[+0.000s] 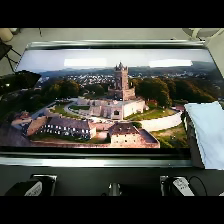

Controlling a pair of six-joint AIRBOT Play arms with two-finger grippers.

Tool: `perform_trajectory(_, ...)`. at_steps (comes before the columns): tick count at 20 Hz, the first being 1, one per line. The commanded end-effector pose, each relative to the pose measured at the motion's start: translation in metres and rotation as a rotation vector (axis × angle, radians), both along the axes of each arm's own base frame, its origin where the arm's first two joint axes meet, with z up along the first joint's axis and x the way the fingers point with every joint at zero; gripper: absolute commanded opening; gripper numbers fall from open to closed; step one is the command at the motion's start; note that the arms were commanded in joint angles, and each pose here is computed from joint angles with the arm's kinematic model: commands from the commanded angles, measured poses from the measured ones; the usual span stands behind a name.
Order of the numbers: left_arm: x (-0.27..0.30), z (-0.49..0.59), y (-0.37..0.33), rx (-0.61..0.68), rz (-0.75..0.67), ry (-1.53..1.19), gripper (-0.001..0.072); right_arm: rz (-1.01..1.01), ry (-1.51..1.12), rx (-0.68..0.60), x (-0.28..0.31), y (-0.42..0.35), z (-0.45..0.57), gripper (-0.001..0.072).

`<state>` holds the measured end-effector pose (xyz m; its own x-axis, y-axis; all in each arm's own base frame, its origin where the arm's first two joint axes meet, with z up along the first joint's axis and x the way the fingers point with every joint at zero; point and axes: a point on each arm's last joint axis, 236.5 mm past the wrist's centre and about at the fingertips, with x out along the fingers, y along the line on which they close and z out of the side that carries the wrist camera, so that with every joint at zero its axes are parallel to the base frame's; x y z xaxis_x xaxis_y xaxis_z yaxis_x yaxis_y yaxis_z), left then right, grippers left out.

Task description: Fold the shirts.

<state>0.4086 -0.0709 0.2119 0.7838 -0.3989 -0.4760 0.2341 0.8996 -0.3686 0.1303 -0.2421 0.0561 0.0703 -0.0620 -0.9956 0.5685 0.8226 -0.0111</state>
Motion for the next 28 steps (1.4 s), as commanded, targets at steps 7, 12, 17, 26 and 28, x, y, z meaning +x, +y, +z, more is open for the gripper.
perform_trajectory(7, 0.033, -0.035, 0.014, 0.453, 0.112, 0.198, 0.0028, 0.686, -0.664, -0.634, 0.263, 0.053, 0.19, 0.0665)
perform_trajectory(12, -0.034, -0.149, 0.001, 0.488, 0.076, 0.75, 0.067, 0.885, -0.347, -0.012, 0.274, 0.224, 0.046, 0.0651)
perform_trajectory(17, -0.062, -0.162, -0.017, 0.38, 0.161, 0.737, 0.0647, 1.0, -0.155, 0.101, 0.245, 0.268, 0.011, 0.0651)
perform_trajectory(26, -0.078, -0.166, -0.012, 0.397, 0.172, 0.811, 0.0648, 1.001, -0.162, 0.104, 0.246, 0.271, 0.012, 0.0649)
perform_trajectory(28, -0.078, -0.166, -0.012, 0.397, 0.172, 0.811, 0.0648, 1.001, -0.162, 0.104, 0.246, 0.271, 0.012, 0.0649)
